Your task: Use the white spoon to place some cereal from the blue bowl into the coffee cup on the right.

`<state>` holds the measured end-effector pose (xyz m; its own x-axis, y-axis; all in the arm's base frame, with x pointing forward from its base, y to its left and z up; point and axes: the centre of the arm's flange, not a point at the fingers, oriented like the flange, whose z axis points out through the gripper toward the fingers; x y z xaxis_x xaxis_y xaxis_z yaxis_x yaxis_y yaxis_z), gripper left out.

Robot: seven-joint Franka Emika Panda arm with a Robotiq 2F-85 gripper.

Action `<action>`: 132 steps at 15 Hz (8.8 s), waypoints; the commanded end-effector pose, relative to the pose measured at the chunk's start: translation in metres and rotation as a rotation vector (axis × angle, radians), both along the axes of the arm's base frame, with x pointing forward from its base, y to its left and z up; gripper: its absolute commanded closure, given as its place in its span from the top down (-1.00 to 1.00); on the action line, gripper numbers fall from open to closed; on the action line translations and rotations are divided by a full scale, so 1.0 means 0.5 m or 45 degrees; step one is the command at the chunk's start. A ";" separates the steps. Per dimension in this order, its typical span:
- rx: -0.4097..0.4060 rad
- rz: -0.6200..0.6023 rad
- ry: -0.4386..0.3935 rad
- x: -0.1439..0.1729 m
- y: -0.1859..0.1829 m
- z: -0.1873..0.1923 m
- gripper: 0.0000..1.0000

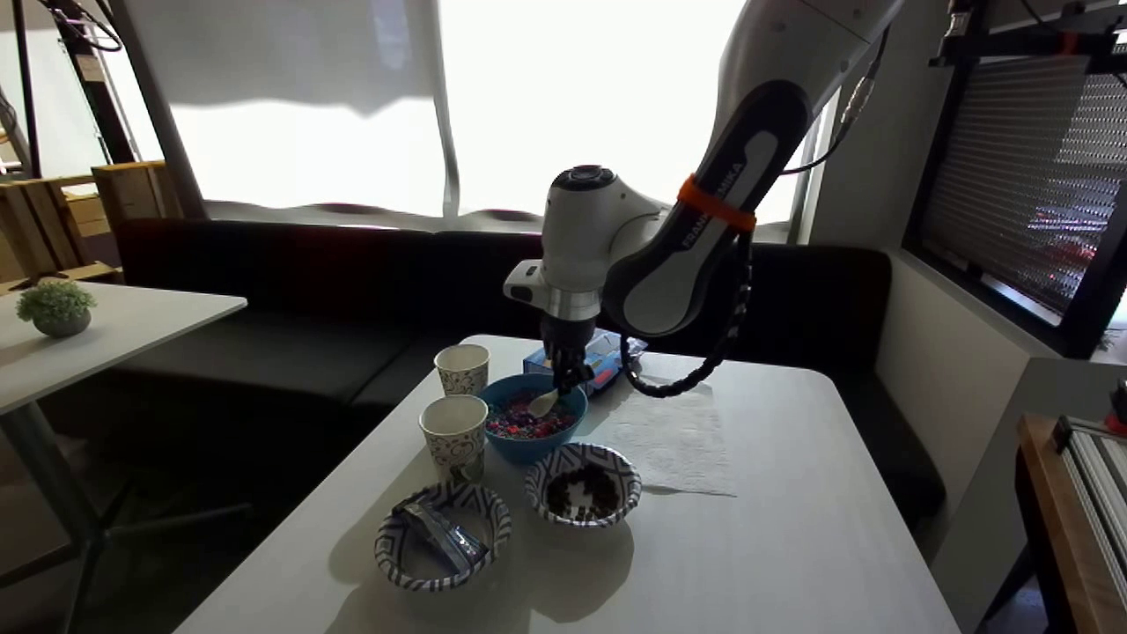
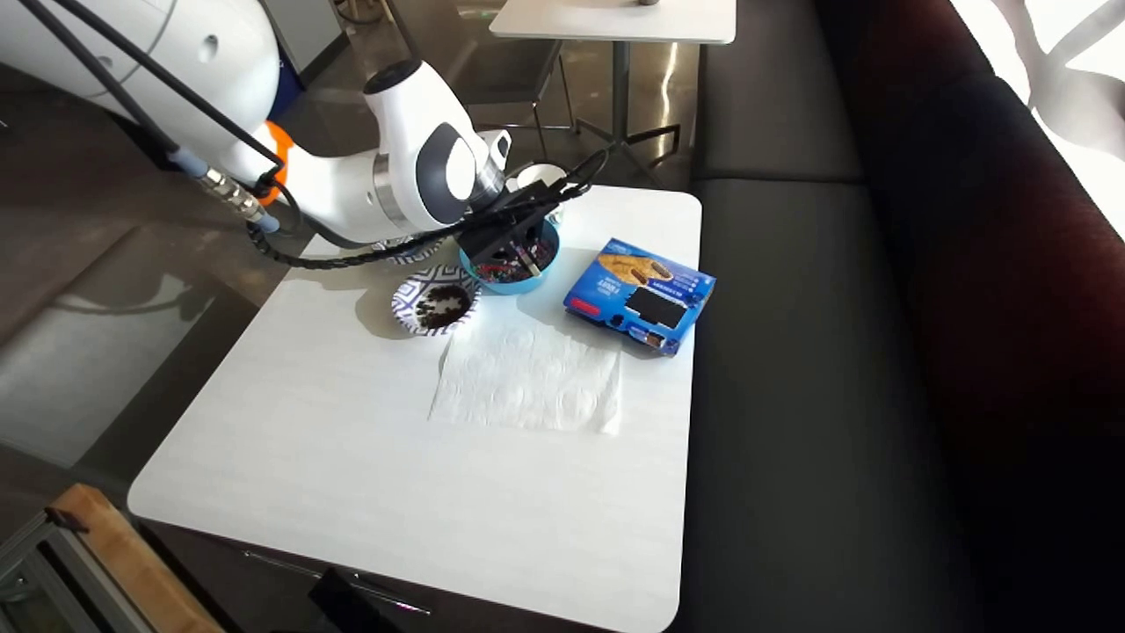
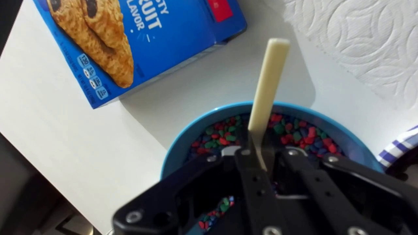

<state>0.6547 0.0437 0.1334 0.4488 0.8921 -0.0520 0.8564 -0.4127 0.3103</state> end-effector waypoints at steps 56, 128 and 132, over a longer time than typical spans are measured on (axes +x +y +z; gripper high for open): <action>0.576 -0.126 -0.272 0.059 -0.094 0.159 -0.93; -0.391 -0.052 -0.177 -0.080 0.124 0.178 -0.93; -0.342 -0.066 -0.041 -0.091 0.100 0.115 -0.93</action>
<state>0.6189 0.1011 0.2051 0.5083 0.8239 -0.2508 0.7897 -0.3296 0.5175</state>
